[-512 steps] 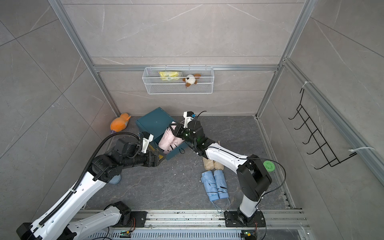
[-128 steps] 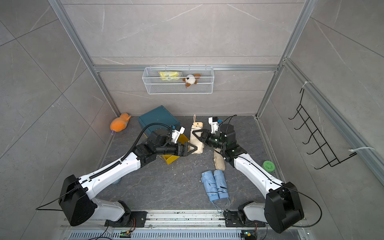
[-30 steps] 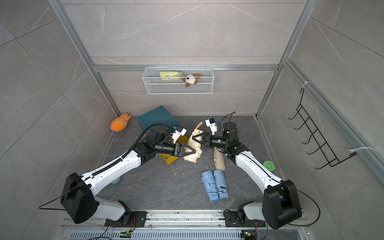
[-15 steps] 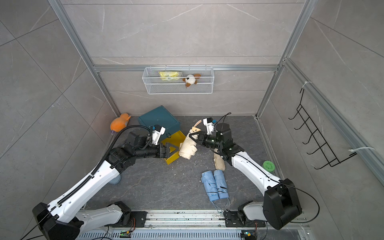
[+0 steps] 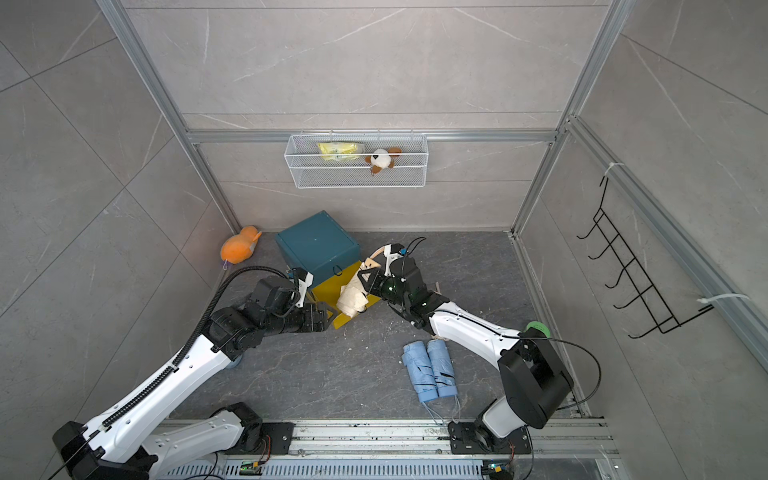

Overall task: Place the umbrella in the drawer by color
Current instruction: Place the umbrella in the drawer.

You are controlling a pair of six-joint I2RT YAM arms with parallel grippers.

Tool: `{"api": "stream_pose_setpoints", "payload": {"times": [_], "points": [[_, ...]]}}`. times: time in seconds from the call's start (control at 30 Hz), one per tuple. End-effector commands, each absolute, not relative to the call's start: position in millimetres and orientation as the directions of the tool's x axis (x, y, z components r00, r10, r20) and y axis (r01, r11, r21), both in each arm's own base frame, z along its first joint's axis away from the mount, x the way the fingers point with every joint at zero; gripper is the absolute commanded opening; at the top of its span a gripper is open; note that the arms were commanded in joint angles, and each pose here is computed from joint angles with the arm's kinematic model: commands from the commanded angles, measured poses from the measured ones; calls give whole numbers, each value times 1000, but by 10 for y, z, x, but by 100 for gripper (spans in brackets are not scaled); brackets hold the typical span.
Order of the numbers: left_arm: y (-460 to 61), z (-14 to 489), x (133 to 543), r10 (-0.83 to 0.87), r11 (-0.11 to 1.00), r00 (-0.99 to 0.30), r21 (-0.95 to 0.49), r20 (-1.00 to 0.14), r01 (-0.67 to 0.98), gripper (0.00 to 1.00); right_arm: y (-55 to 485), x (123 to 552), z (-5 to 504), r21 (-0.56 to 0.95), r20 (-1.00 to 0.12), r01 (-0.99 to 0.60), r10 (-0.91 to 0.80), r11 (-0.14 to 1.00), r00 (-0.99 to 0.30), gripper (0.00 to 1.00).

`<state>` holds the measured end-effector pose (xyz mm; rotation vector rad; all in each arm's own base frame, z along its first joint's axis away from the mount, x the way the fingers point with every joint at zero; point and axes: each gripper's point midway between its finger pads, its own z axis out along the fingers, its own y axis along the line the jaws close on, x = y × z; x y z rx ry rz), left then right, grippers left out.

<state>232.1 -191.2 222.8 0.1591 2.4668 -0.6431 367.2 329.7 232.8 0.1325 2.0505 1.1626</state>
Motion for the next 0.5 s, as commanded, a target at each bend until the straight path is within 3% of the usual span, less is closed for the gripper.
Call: {"api": "stream_pose_setpoints", "payload": {"times": [0.0,0.47], "points": [[-1785,2252,2295,-41,898,-808,-377,-588,229,84,3339,3841,2680,806,-573,-285,565,519,-593,23],[-1773,2165,2271,-31,900,-814,-370,-580,229,84,3641,3838,2323,794,-575,-239,563,559,-594,24]]}}
